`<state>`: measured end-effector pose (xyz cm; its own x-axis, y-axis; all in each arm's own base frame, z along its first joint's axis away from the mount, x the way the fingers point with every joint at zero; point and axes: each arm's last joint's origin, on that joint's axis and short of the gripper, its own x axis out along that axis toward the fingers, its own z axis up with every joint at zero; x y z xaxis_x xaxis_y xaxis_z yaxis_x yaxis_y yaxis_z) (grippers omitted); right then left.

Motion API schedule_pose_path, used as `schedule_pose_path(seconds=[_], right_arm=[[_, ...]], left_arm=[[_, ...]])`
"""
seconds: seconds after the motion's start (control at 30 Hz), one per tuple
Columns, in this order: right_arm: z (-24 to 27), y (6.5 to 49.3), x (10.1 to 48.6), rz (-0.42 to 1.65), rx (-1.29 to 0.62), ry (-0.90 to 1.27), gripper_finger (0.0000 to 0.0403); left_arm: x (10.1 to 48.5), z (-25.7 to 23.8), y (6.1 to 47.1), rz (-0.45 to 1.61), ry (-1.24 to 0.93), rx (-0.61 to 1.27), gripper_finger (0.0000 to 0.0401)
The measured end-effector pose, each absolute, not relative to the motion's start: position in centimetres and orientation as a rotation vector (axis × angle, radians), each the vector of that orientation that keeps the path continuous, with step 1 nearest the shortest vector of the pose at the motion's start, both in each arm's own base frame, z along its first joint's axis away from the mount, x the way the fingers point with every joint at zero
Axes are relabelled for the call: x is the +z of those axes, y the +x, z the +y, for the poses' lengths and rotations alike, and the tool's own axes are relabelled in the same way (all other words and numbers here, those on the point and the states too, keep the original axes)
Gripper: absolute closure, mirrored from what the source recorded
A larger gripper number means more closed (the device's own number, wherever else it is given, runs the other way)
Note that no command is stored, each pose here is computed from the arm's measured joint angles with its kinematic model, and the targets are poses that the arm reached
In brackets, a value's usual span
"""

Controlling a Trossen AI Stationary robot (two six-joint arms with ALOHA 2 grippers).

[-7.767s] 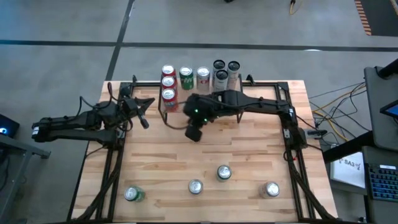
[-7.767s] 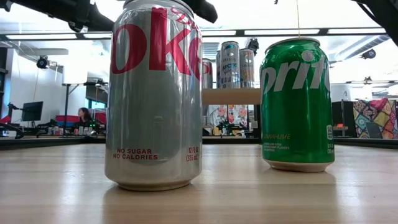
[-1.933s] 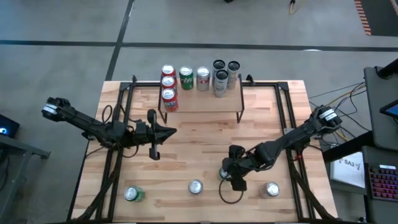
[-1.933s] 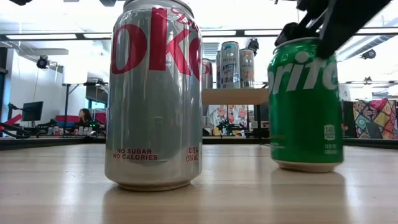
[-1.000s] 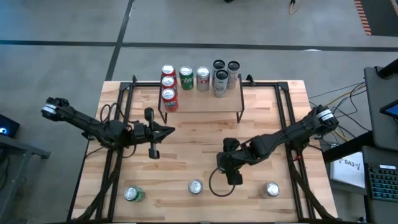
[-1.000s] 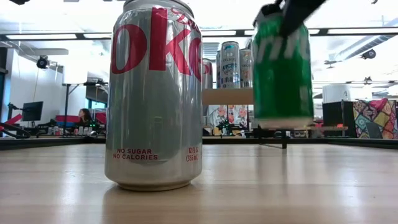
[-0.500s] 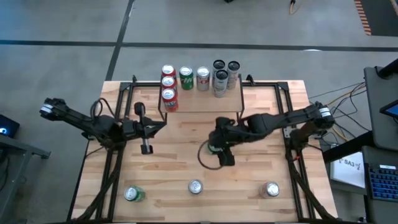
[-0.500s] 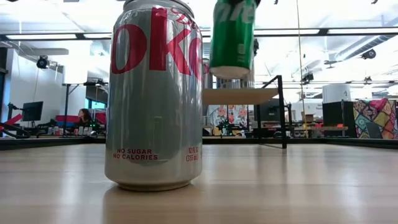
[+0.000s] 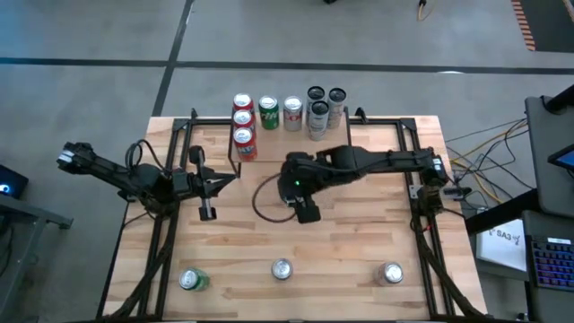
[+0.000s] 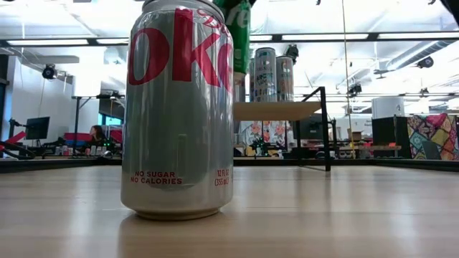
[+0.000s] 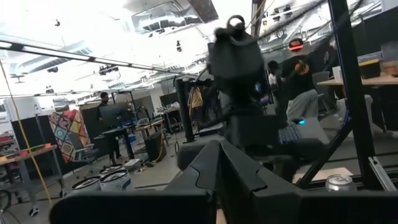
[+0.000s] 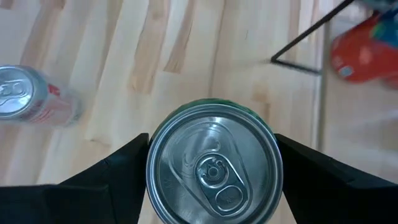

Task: Place canned beverage on shelf
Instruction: Put the right green soda can on the shelf aligned with the other green soda can

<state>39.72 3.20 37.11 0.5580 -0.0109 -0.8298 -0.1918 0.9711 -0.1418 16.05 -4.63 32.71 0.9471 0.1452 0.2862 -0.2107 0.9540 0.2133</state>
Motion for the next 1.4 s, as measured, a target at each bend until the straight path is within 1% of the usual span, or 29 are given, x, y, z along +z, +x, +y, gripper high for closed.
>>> schedule_pose_path(seconds=[0.23, 0.53, 0.73, 1.07, 1.4], right_arm=[[-0.4, 40.2, 38.2, 0.958, 0.113, -0.229, 0.012], [-6.7, 39.7, 38.6, 0.943, -0.031, -0.164, 0.012], [-9.6, 39.2, 38.7, 0.933, -0.07, -0.098, 0.012], [-11.0, 39.8, 38.2, 0.89, -0.06, -0.074, 0.012], [-12.1, 40.6, 36.8, 0.921, -0.074, -0.07, 0.012]], left_arm=[[32.9, -4.5, 15.6, -0.276, 0.258, 0.186, 0.0401], [32.9, -4.2, 15.3, -0.255, 0.265, 0.226, 0.0401], [32.8, -4.2, 15.3, -0.245, 0.268, 0.231, 0.0401], [32.8, -4.2, 15.3, -0.246, 0.267, 0.231, 0.0401], [32.8, -4.2, 15.3, -0.243, 0.269, 0.231, 0.0401]])
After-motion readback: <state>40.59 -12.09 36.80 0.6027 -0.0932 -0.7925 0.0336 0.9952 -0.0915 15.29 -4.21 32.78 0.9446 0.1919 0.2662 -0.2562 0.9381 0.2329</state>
